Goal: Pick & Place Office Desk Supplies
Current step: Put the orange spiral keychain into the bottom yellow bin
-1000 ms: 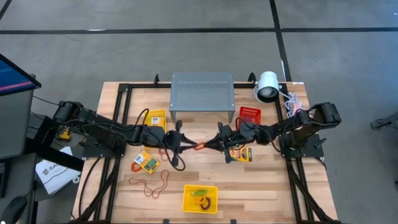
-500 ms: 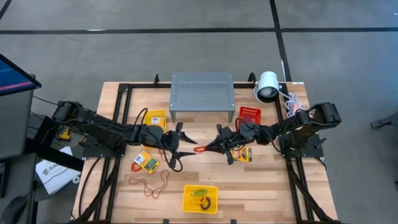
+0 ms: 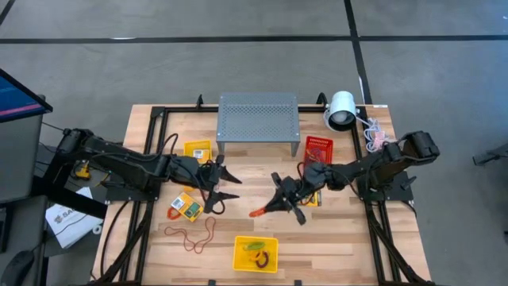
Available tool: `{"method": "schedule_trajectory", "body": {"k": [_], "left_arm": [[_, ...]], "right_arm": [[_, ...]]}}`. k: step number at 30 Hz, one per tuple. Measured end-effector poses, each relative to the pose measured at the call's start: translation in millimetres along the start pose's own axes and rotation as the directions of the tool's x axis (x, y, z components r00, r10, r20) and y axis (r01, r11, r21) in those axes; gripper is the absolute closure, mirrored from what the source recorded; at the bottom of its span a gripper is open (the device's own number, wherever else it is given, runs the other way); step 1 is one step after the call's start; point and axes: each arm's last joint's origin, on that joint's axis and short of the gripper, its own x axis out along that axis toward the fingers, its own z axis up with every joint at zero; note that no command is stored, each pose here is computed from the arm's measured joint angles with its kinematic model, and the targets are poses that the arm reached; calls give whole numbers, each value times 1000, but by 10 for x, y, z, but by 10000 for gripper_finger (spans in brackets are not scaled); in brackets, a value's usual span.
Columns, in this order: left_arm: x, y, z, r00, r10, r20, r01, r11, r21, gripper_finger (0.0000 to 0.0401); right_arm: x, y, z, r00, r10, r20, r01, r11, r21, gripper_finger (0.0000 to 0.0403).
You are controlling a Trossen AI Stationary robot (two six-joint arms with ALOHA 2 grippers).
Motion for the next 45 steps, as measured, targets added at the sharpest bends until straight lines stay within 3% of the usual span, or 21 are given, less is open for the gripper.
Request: {"method": "schedule_trajectory", "body": {"k": [4, 9, 17, 24, 34, 45], "left_arm": [[-19, -7, -115, 998, -47, -28, 46, 997, -56, 189], [-26, -78, -228, 992, -126, 29, 128, 987, -100, 192], [-72, -269, -385, 972, -219, 85, 229, 966, -123, 193], [-108, -399, -462, 958, -275, 80, 284, 949, -140, 193], [-139, -490, -509, 946, -314, 80, 323, 934, -154, 193], [-140, -502, -523, 946, -318, 65, 324, 934, -153, 193]], "right_arm": [[28, 267, 138, 997, -28, -73, 23, 997, -68, 401], [64, 600, 284, 990, -75, -120, 60, 990, -129, 401], [101, 896, 325, 978, -145, -147, 128, 984, -120, 401], [191, 954, 231, 977, -163, -140, 153, 985, -78, 401], [725, 970, 127, 941, -185, -283, 161, 981, -106, 401], [1213, 919, -235, 826, -232, -513, 234, 970, -63, 401]]}}
